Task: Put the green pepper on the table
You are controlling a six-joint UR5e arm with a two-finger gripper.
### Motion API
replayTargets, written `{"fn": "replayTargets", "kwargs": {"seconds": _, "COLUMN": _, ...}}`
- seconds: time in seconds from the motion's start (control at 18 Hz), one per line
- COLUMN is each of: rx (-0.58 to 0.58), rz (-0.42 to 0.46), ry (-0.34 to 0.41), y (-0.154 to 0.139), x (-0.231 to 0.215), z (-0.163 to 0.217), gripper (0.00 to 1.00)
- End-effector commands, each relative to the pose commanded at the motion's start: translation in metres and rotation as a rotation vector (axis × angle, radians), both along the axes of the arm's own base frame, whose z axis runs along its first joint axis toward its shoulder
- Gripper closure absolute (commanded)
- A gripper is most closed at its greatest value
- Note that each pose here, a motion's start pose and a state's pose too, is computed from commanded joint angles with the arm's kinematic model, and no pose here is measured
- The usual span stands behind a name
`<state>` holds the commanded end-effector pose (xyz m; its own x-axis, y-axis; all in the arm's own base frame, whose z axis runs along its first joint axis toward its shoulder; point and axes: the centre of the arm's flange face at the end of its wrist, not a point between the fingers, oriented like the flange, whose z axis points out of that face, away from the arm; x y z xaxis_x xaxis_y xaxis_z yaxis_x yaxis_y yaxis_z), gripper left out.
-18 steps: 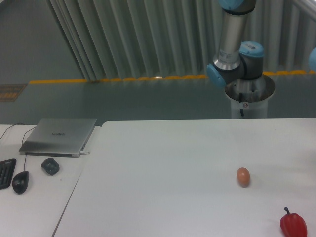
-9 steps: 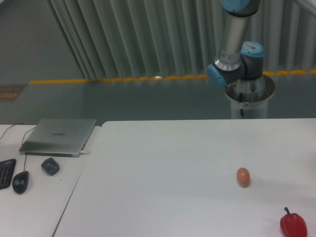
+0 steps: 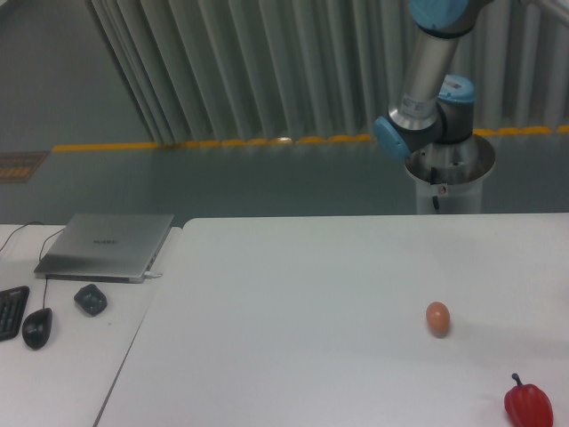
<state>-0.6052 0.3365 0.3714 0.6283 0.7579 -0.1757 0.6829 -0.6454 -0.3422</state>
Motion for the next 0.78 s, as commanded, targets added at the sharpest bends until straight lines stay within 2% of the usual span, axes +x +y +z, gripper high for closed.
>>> {"fn": "replayTargets", "kwargs": {"seconds": 0.11, "rx": 0.042, "rz": 0.052, "ry": 0.027, "y": 0.016, "x": -0.007, "z": 0.0, "gripper": 0.0}}
{"fn": "replayTargets", "kwargs": {"seconds": 0.33, "rx": 0.102, "rz": 0.156, "ry": 0.047, "y": 0.027, "x": -0.032, "z": -0.002, "gripper": 0.0}}
{"fn": "replayTargets", "kwargs": {"seconds": 0.56, "rx": 0.094, "rz": 0.17, "ry": 0.031, "y": 0.025, "x": -0.044, "z": -0.019, "gripper": 0.0}}
{"fn": "replayTargets", "kwargs": {"seconds": 0.78, "rx": 0.103, "rz": 0.22, "ry": 0.005, "y": 0.024, "x": -0.052, "z": -0.038, "gripper": 0.0}}
